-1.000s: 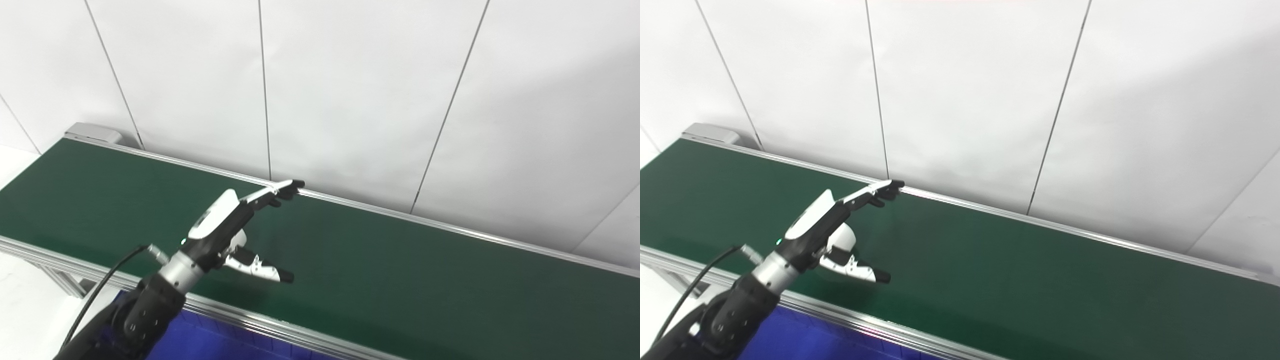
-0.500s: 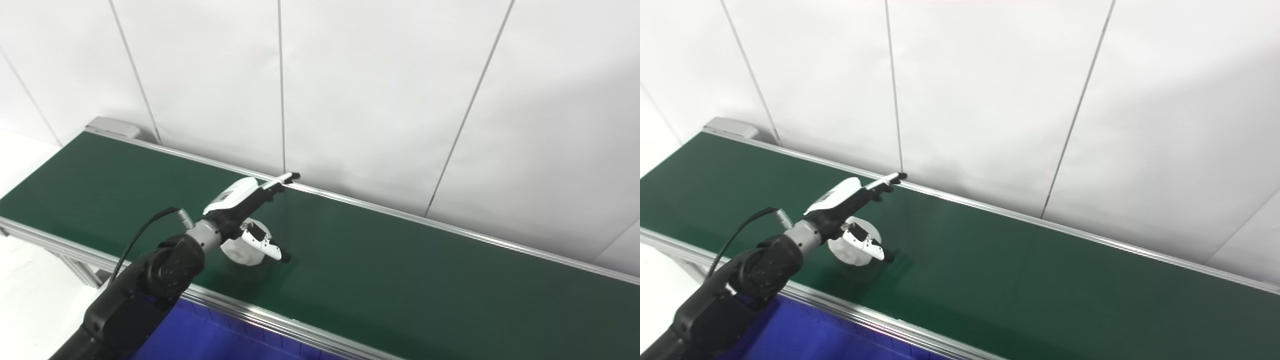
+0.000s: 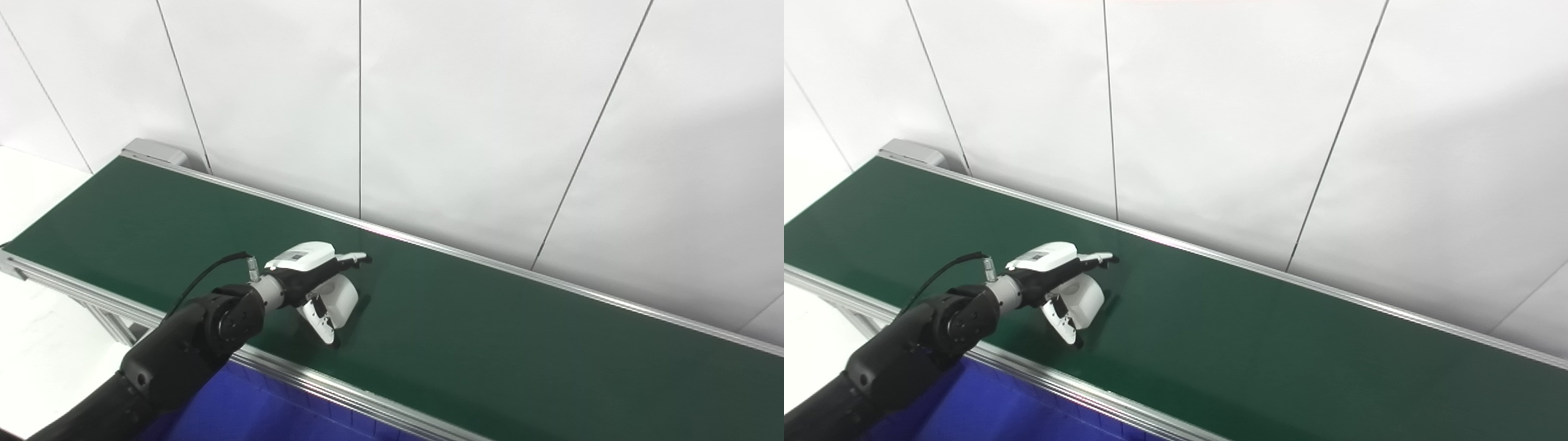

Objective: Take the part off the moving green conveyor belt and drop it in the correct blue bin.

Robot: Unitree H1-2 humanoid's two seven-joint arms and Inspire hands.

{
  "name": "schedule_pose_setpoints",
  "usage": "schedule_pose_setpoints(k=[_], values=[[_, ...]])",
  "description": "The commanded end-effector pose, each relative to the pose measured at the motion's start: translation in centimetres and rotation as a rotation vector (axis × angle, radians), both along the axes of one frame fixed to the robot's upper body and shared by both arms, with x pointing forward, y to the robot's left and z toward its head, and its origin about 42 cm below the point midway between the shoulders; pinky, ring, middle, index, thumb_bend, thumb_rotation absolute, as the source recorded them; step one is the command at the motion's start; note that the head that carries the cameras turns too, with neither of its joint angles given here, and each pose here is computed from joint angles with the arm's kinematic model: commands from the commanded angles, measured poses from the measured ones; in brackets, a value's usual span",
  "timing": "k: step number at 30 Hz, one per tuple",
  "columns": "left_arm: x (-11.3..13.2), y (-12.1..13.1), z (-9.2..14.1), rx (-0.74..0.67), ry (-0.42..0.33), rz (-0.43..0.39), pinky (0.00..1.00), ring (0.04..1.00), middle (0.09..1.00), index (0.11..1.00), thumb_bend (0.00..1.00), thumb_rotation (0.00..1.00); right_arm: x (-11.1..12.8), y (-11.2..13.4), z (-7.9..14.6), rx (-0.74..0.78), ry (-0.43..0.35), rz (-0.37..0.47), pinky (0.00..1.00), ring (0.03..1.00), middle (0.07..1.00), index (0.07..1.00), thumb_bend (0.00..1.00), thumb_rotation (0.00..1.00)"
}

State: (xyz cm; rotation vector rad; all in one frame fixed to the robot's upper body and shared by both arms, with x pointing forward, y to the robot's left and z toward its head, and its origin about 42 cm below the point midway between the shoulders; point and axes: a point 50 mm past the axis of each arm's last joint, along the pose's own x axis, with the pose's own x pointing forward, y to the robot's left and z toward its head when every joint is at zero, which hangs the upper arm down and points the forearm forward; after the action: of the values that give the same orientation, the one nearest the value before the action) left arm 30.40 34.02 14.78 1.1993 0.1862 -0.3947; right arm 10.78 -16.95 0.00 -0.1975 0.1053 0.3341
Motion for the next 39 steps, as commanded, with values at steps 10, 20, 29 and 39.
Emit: schedule_pose_setpoints(k=[10,20,29,39], values=[[0.5,0.8,-0.9,0.063,-0.153,-0.012,0.25,0.460,0.501,0.535,0.52,0.00,0.4,0.0,1.4,0.058,-0.079,-0.002,1.00,0.968,0.950,1.000,0.92,0.33],[-0.1,0.2,-0.8,-0.054,-0.329,-0.017,0.27,0.385,0.498,0.504,0.50,0.00,0.1,0.1,1.7,0.062,-0.087,-0.009,1.00,0.965,0.943,0.997,0.93,0.32],[-4.1,-2.1,2.6,-0.316,-0.426,-0.038,0.37,0.369,0.483,0.553,0.49,0.00,-0.7,0.4,3.0,0.047,-0.128,-0.003,0.98,0.933,0.926,0.982,0.88,0.35],[-9.7,-5.6,1.6,-0.566,-0.385,-0.155,0.34,0.374,0.489,0.545,0.49,0.00,-1.5,0.2,4.5,0.062,-0.124,-0.002,0.92,0.901,0.895,0.941,0.81,0.34]])
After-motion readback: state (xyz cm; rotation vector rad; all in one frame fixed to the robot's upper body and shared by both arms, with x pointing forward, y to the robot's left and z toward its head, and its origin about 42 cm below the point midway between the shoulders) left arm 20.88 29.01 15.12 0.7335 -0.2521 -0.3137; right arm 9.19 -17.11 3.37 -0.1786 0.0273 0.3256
